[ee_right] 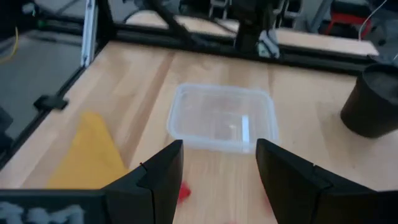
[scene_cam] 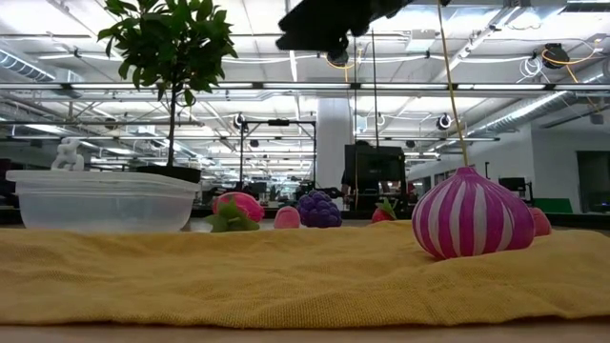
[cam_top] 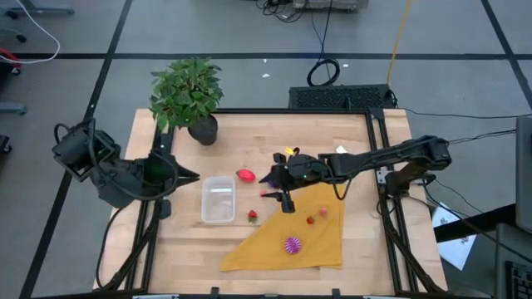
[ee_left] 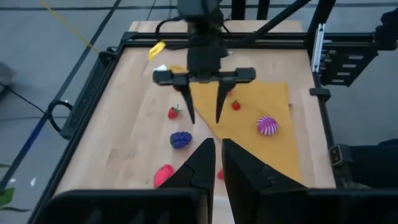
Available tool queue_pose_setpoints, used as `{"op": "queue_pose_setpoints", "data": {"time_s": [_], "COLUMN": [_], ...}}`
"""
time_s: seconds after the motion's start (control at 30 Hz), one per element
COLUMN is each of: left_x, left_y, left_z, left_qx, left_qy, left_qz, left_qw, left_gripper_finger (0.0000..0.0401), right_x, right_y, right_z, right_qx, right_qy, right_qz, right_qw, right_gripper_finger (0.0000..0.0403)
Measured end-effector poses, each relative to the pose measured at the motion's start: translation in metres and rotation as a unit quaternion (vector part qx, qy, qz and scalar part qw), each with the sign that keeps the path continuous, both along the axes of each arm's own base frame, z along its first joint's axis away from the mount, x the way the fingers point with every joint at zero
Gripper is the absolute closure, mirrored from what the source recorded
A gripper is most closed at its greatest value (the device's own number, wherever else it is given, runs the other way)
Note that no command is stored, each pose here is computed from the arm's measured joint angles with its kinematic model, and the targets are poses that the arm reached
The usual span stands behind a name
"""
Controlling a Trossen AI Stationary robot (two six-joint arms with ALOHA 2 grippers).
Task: Pick and placing Produce into tupperware
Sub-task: Put the pink dragon fruit into the transparent bin
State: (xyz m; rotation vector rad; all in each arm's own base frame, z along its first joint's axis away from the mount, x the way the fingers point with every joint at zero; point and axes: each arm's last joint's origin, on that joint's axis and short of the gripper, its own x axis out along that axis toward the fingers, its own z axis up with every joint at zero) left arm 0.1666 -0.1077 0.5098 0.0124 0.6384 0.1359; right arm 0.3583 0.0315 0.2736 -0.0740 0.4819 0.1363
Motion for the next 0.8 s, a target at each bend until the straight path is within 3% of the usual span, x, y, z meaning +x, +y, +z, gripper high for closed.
{"op": "queue_pose_setpoints", "data": {"time_s": [0.27, 0.43, 0.8], "left_x": [0.0, 0.0, 0.0], "left_y": [-0.001, -0.001, -0.001], "left_z": [0.0, 0.0, 0.0], "left_qx": [0.013, 0.02, 0.022], "left_qy": [0.002, 0.004, 0.004], "left_qz": [-0.011, -0.017, -0.019], "left_qw": [1.0, 1.0, 1.0], "left_gripper_finger": [0.0366, 0.0366, 0.0366], "right_x": [0.022, 0.04, 0.076], "right_y": [-0.018, -0.031, -0.049], "right_z": [-0.016, -0.008, 0.004], "right_qx": [0.078, 0.077, 0.069], "right_qy": [-0.002, 0.019, 0.141], "right_qz": [0.027, 0.009, -0.012], "right_qw": [0.997, 0.997, 0.988], "right_gripper_finger": [0.0211, 0.0211, 0.0211]}}
